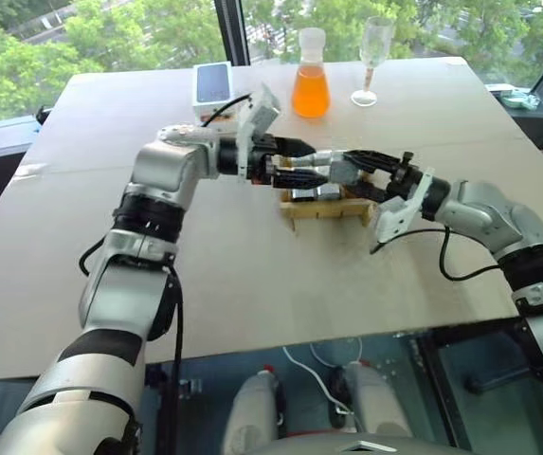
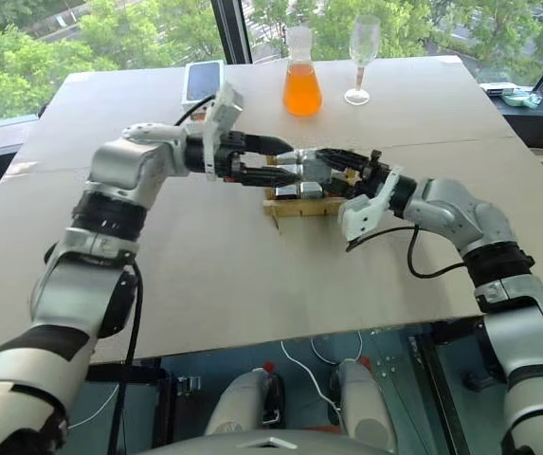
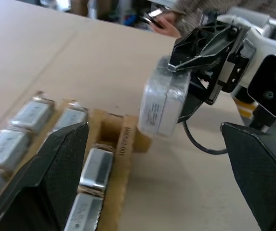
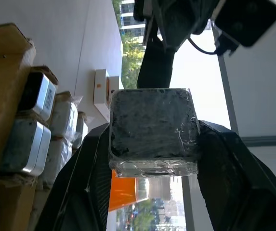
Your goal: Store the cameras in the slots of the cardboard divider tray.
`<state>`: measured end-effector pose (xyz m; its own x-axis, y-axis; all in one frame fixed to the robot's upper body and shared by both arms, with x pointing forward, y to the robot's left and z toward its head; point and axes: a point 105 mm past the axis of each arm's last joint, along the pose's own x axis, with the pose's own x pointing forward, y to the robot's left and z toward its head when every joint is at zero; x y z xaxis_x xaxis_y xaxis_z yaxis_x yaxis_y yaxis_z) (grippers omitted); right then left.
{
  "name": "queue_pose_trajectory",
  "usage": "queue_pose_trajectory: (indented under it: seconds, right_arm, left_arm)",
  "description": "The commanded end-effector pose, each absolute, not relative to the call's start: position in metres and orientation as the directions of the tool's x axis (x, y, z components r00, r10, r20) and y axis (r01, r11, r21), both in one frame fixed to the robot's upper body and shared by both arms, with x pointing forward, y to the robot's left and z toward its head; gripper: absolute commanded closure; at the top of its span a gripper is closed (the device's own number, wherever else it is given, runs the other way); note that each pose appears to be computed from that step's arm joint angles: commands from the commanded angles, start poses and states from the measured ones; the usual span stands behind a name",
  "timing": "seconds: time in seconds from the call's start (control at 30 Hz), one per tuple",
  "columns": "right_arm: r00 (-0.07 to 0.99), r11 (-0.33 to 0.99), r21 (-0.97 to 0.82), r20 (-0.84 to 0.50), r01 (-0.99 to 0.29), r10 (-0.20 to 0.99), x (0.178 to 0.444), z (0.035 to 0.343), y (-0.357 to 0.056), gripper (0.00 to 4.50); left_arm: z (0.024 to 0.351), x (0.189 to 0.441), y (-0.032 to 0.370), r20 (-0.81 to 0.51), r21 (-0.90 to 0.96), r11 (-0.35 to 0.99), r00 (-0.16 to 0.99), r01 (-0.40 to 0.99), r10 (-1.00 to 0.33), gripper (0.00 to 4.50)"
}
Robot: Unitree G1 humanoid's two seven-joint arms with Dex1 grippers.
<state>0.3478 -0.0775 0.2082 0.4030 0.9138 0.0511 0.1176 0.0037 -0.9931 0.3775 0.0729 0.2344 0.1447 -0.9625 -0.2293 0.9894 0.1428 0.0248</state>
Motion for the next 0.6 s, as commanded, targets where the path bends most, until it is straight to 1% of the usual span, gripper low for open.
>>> queue_pose_trajectory:
  seconds: [0.03, 0.07, 0.13, 0.23, 0.3, 0.33, 0.37, 0.47, 0.5, 0.57, 0.6]
  right_arm:
    - [0.342, 0.009, -0.979, 0.079, 0.202, 0.936, 0.337, 0.223, -0.068, 2.59]
    - [0.336, 0.009, -0.979, 0.078, 0.202, 0.939, 0.336, 0.222, -0.066, 2.59]
    - [0.332, 0.010, -0.980, 0.077, 0.200, 0.940, 0.334, 0.221, -0.064, 2.59]
    - [0.334, 0.012, -0.980, 0.079, 0.198, 0.939, 0.335, 0.220, -0.063, 2.59]
    - [0.341, 0.013, -0.980, 0.083, 0.201, 0.937, 0.336, 0.222, -0.064, 2.59]
    - [0.343, 0.014, -0.979, 0.085, 0.203, 0.936, 0.337, 0.223, -0.064, 2.59]
    - [0.346, 0.016, -0.979, 0.088, 0.205, 0.934, 0.337, 0.224, -0.065, 2.59]
    - [0.364, 0.011, -0.982, 0.081, 0.190, 0.928, 0.339, 0.222, -0.067, 2.59]
    - [0.374, 0.011, -0.984, 0.076, 0.175, 0.924, 0.340, 0.221, -0.069, 1.49]
    - [0.378, 0.038, -0.988, 0.092, 0.148, 0.921, 0.339, 0.220, -0.071, 0.63]
    - [0.392, 0.076, -0.990, 0.118, 0.123, 0.912, 0.340, 0.220, -0.075, 0.15]
  left_arm:
    - [0.254, 0.378, 0.068, -0.221, 0.090, 0.091, 0.109, 0.992, -0.969, 0.00]
    - [0.255, 0.378, 0.066, -0.223, 0.092, 0.081, 0.100, 0.992, -0.970, 0.50]
    - [0.256, 0.379, 0.065, -0.227, 0.097, 0.070, 0.091, 0.993, -0.970, 1.22]
    - [0.257, 0.379, 0.063, -0.236, 0.099, 0.051, 0.073, 0.994, -0.969, 2.81]
    - [0.253, 0.378, 0.064, -0.264, 0.099, 0.033, 0.058, 0.995, -0.963, 3.55]
    - [0.250, 0.378, 0.063, -0.277, 0.098, 0.026, 0.052, 0.995, -0.960, 3.76]
    - [0.247, 0.378, 0.064, -0.295, 0.103, 0.020, 0.050, 0.994, -0.954, 3.75]
    - [0.245, 0.378, 0.062, -0.295, 0.099, 0.015, 0.044, 0.995, -0.955, 3.75]
    - [0.245, 0.379, 0.061, -0.290, 0.100, 0.019, 0.048, 0.995, -0.956, 3.75]
    - [0.246, 0.383, 0.058, -0.280, 0.117, 0.036, 0.068, 0.992, -0.958, 3.75]
    - [0.248, 0.385, 0.056, -0.270, 0.138, 0.045, 0.081, 0.989, -0.959, 3.75]
